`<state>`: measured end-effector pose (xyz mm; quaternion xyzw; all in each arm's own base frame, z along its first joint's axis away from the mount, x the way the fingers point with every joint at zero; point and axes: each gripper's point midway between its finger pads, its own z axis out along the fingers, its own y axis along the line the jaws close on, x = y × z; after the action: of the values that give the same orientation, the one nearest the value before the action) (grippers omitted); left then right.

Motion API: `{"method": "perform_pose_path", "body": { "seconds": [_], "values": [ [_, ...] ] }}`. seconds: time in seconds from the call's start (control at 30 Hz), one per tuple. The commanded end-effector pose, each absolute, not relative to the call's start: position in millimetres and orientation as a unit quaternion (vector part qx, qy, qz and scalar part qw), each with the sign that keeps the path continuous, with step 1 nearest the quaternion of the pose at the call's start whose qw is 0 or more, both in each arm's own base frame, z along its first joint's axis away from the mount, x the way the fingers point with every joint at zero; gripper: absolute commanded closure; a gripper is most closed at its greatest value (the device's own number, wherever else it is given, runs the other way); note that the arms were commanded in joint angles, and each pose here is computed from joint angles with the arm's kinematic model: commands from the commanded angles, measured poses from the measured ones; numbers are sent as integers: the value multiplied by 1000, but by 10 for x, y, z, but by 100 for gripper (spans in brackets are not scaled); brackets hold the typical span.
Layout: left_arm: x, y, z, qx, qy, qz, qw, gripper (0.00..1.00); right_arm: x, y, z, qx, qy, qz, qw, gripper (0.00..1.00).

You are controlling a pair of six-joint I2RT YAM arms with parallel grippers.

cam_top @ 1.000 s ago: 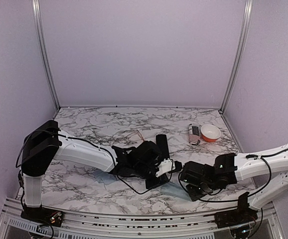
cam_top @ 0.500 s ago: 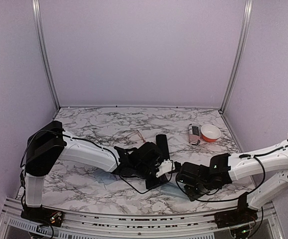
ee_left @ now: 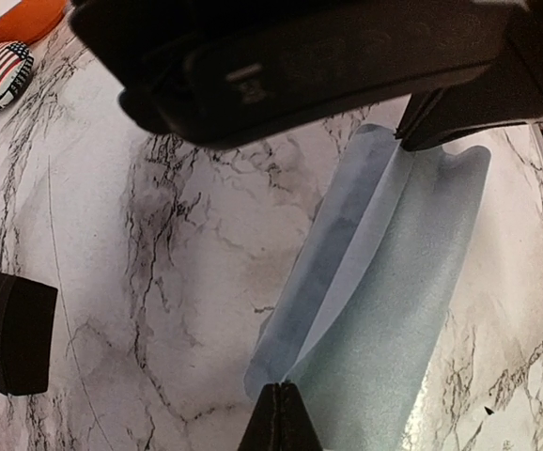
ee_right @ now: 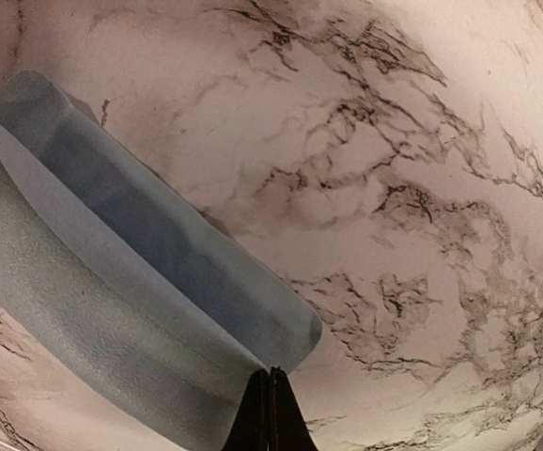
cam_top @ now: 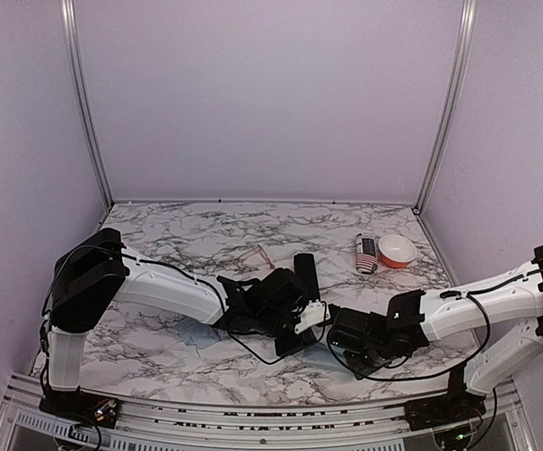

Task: Organize the sunglasses
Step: Fold the glasses cleaning cloth at the corner of the board.

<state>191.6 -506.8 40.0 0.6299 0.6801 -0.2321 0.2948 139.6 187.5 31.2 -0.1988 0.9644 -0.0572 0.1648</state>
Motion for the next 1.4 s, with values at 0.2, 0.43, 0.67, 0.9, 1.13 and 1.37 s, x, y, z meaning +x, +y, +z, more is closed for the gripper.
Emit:
{"method": "perform_pose_path", "body": {
  "seconds": [0.2, 0.43, 0.67, 0.9, 1.13, 1.37],
  "values": [
    [2009, -5014, 301, 623, 696, -214, 286, 100, 1469, 1876, 354, -198, 962, -72, 172, 100],
    [2009, -5010, 266, 622, 699, -213, 283, 100, 1457, 1854, 321, -198, 963, -79, 167, 100],
    [2012, -5002, 239, 622, 700, -210, 282, 100, 1469, 1811, 274, -197, 962, -97, 164, 99],
    [2015, -4997, 230, 621, 701, -209, 281, 100, 1498, 1792, 275, -191, 961, -108, 169, 93],
    [2016, -4999, 219, 621, 702, -209, 281, 100, 1515, 1787, 291, -187, 960, -113, 173, 86],
    [2014, -5002, 223, 620, 702, -211, 280, 100, 1556, 1788, 382, -176, 960, -115, 185, 85]
  ]
}}
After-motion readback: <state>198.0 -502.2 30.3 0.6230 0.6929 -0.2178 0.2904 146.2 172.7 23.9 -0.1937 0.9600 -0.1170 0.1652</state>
